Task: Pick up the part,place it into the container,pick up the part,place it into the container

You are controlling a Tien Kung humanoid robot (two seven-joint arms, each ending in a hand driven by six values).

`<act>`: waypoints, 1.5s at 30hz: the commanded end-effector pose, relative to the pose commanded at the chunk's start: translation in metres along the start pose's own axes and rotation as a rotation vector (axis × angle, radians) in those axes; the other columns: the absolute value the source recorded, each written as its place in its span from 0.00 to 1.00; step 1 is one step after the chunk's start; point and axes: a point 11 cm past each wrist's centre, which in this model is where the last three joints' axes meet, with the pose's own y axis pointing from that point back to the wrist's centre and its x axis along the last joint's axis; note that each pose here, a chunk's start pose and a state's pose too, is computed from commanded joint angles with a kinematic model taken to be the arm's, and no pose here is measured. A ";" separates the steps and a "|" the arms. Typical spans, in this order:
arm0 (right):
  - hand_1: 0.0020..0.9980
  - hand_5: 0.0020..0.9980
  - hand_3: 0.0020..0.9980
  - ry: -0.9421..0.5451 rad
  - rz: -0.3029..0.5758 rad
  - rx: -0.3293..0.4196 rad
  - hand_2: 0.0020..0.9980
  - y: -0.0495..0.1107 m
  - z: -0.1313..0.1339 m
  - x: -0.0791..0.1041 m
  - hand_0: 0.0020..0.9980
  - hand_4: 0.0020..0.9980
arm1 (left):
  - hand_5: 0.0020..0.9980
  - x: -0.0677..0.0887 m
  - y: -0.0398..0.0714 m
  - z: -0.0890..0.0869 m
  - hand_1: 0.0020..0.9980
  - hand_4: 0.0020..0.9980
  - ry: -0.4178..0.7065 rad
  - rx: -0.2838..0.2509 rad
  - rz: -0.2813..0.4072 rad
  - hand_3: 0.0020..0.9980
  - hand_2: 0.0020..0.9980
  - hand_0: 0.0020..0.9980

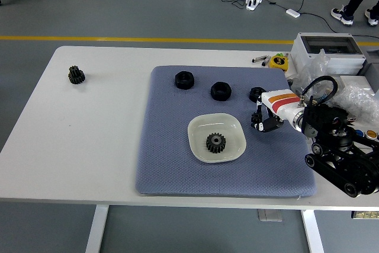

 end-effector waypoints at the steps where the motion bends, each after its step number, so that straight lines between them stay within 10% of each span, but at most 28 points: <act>1: 0.08 0.32 0.35 0.005 0.008 0.013 0.21 0.001 -0.004 0.003 0.00 0.76 | 0.59 0.000 0.000 0.000 0.63 0.64 0.000 0.001 0.000 0.59 0.64 0.67; 19: 0.07 0.32 0.34 -0.003 0.010 0.211 0.19 0.022 -0.071 0.009 0.00 0.75 | 0.59 0.001 0.000 -0.002 0.63 0.64 -0.001 0.005 0.002 0.59 0.64 0.67; 45: 0.16 0.31 0.45 0.006 -0.025 0.273 0.34 0.021 -0.097 -0.008 0.01 0.76 | 0.59 -0.001 0.000 -0.002 0.63 0.64 0.000 0.003 -0.005 0.59 0.63 0.67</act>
